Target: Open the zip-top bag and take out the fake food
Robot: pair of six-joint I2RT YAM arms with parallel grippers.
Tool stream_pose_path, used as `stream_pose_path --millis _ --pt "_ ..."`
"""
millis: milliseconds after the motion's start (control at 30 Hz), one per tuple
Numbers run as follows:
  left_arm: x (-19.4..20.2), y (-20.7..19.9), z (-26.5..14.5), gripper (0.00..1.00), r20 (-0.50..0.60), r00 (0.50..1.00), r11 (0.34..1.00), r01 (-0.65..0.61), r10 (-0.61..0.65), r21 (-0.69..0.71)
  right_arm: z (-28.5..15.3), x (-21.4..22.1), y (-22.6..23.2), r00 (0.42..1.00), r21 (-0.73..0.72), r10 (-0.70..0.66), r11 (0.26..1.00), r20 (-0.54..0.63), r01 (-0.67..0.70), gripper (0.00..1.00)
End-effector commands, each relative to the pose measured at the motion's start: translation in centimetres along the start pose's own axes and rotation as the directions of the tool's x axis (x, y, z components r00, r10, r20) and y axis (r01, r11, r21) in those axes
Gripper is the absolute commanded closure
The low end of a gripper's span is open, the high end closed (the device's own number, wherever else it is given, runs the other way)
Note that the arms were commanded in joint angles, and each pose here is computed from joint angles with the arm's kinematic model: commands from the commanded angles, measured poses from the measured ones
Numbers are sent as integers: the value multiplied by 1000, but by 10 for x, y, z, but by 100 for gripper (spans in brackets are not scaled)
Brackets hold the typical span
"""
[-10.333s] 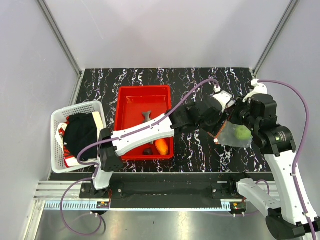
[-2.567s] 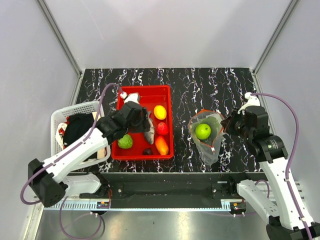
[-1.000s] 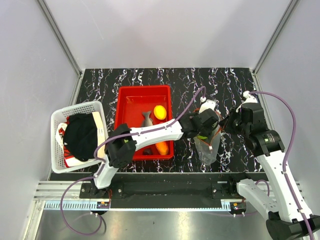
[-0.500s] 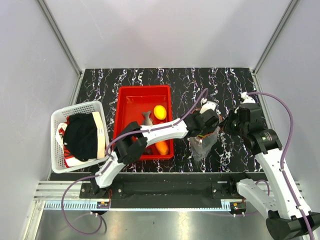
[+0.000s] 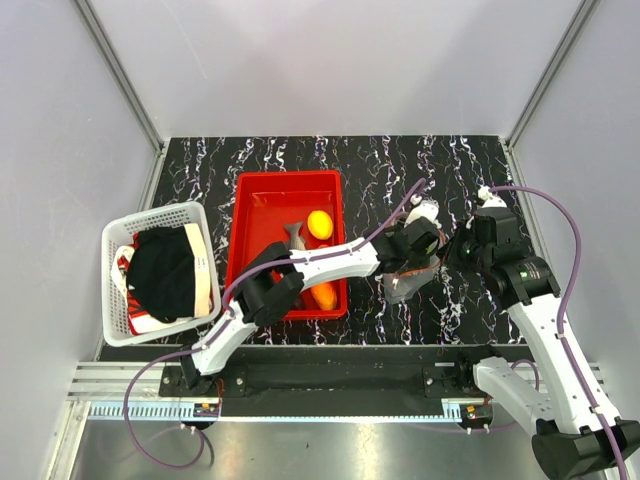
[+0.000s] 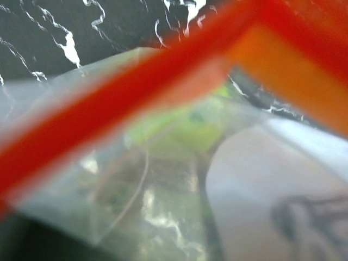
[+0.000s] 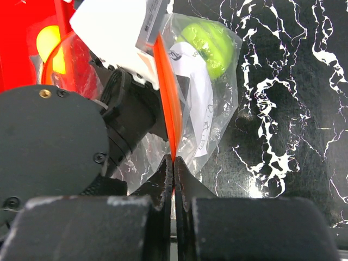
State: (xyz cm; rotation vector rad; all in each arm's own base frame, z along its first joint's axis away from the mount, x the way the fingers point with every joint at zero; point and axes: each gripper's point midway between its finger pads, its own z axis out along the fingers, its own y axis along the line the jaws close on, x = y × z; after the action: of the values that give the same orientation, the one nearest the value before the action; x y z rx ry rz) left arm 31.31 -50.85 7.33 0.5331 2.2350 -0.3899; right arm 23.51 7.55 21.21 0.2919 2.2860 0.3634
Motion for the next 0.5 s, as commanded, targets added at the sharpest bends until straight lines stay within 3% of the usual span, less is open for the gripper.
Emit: stream_pose_path --millis 0,133,167,300,467 --pt "-28 2 2 66 101 995 1000 -6 6 -3 -4 -10 4 999 -15 -14 1000 39 14 100" --pt "-37 9 -16 97 127 992 1000 6 -4 -12 -5 -14 3 999 -5 -21 1000 49 21 100" --pt "-36 10 -19 100 125 992 1000 8 -6 -11 -5 -15 3 998 -2 -22 1000 51 22 100" --pt "-52 9 -51 100 149 988 999 31 -35 26 -7 -18 2 998 7 -28 1000 62 28 100" --pt "-30 9 -80 100 99 992 996 74 -79 57 -20 -17 18 998 -84 -19 996 53 24 100"
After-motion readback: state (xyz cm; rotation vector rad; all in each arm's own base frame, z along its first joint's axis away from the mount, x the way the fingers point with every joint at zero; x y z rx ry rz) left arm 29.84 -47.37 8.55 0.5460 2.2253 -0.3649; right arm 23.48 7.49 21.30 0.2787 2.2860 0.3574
